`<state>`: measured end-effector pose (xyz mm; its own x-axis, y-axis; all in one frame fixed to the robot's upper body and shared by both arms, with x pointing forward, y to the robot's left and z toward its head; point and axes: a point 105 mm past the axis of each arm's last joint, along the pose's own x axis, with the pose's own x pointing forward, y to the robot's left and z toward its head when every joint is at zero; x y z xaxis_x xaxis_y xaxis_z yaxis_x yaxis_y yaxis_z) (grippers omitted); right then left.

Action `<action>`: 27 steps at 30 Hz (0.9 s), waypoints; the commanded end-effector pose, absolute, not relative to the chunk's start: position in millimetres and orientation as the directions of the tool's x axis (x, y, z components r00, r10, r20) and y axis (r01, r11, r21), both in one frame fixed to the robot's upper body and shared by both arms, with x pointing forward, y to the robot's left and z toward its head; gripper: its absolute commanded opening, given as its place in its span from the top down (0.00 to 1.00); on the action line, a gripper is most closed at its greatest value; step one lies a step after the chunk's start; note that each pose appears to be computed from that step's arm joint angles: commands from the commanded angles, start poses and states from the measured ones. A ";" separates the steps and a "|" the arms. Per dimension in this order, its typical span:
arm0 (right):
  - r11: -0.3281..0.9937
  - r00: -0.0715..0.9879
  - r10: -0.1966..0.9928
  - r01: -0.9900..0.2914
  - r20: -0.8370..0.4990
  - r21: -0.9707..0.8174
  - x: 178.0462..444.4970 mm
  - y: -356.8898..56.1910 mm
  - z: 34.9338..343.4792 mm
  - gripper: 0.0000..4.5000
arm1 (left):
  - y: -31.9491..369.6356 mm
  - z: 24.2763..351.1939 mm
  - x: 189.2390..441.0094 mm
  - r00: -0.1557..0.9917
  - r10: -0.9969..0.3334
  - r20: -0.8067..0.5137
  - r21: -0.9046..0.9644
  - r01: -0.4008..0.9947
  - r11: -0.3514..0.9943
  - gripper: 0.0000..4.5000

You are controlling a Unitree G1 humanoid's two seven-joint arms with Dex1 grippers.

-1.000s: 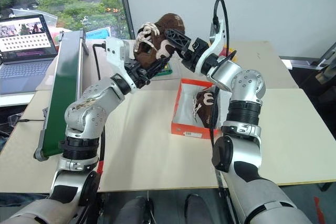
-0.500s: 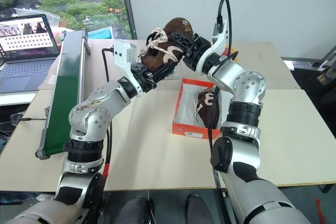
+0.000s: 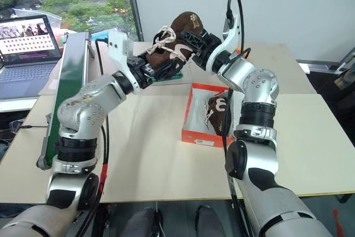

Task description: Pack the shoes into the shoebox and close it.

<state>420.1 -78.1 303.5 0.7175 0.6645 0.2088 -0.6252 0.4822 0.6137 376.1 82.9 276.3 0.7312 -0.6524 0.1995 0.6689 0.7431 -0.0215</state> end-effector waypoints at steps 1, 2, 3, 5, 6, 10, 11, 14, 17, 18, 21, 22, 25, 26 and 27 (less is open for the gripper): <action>0.703 0.808 0.571 -0.572 0.145 0.422 423.3 -121.3 316.5 0.90 | 165.0 278.6 377.1 0.879 -0.424 0.217 0.005 0.433 0.901 0.00; 0.759 0.831 0.550 -0.539 0.083 0.364 425.1 -125.9 311.2 0.90 | 169.3 271.8 375.1 0.887 -0.417 0.196 0.004 0.425 0.905 0.00; 0.814 0.855 0.518 -0.499 0.017 0.297 427.1 -132.7 303.7 0.90 | 172.7 266.9 373.5 0.894 -0.410 0.182 0.001 0.417 0.909 0.00; 0.856 0.875 0.483 -0.461 -0.043 0.233 429.3 -140.5 296.2 0.90 | 175.1 263.9 372.2 0.898 -0.404 0.175 -0.006 0.411 0.912 0.00; 0.868 0.882 0.467 -0.442 -0.068 0.225 430.8 -146.0 291.8 0.90 | 176.0 263.2 371.8 0.900 -0.401 0.172 -0.006 0.408 0.913 0.00; 0.901 0.908 0.401 -0.368 -0.120 0.230 437.4 -175.7 277.9 0.90 | 174.6 260.3 372.3 0.902 -0.399 0.164 -0.016 0.407 0.913 0.00; 0.907 0.909 0.393 -0.359 -0.140 0.219 438.0 -179.3 273.4 0.90 | 172.9 259.3 372.5 0.901 -0.403 0.161 -0.013 0.411 0.912 0.00; 0.886 0.867 0.436 -0.368 -0.241 0.282 436.4 -176.0 245.6 0.90 | 157.2 253.2 370.3 0.874 -0.467 0.131 0.010 0.470 0.882 0.00; 0.877 0.843 0.454 -0.366 -0.290 0.312 435.5 -173.3 229.7 0.90 | 145.7 247.9 365.2 0.842 -0.530 0.098 0.031 0.530 0.847 0.00; 0.874 0.835 0.460 -0.365 -0.303 0.321 434.9 -172.5 225.2 0.90 | 141.7 245.7 362.0 0.826 -0.558 0.082 0.045 0.556 0.830 0.00; 0.865 0.811 0.475 -0.361 -0.341 0.348 433.1 -170.5 214.2 0.90 | 134.3 240.6 350.4 0.770 -0.637 0.041 0.080 0.633 0.770 0.00; 0.862 0.801 0.482 -0.360 -0.355 0.358 432.1 -169.3 210.6 0.90 | 134.0 238.7 346.1 0.752 -0.659 0.025 0.095 0.654 0.750 0.00; 0.851 0.778 0.503 -0.369 -0.376 0.375 429.9 -165.3 206.0 0.90 | 138.9 235.7 342.6 0.740 -0.673 -0.004 0.115 0.669 0.735 0.00; 0.849 0.773 0.508 -0.372 -0.382 0.377 429.6 -163.9 204.5 0.90 | 141.8 235.7 343.6 0.747 -0.665 -0.006 0.120 0.661 0.741 0.00; 0.845 0.765 0.514 -0.373 -0.388 0.383 429.1 -162.3 202.7 0.90 | 143.7 235.8 344.5 0.752 -0.659 -0.006 0.122 0.655 0.746 0.00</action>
<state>429.6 -166.8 191.3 0.7687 0.4856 -0.4162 -0.3400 0.8615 0.3771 348.7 142.8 224.2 0.7579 -0.6514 -0.0371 0.6519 0.7538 0.0824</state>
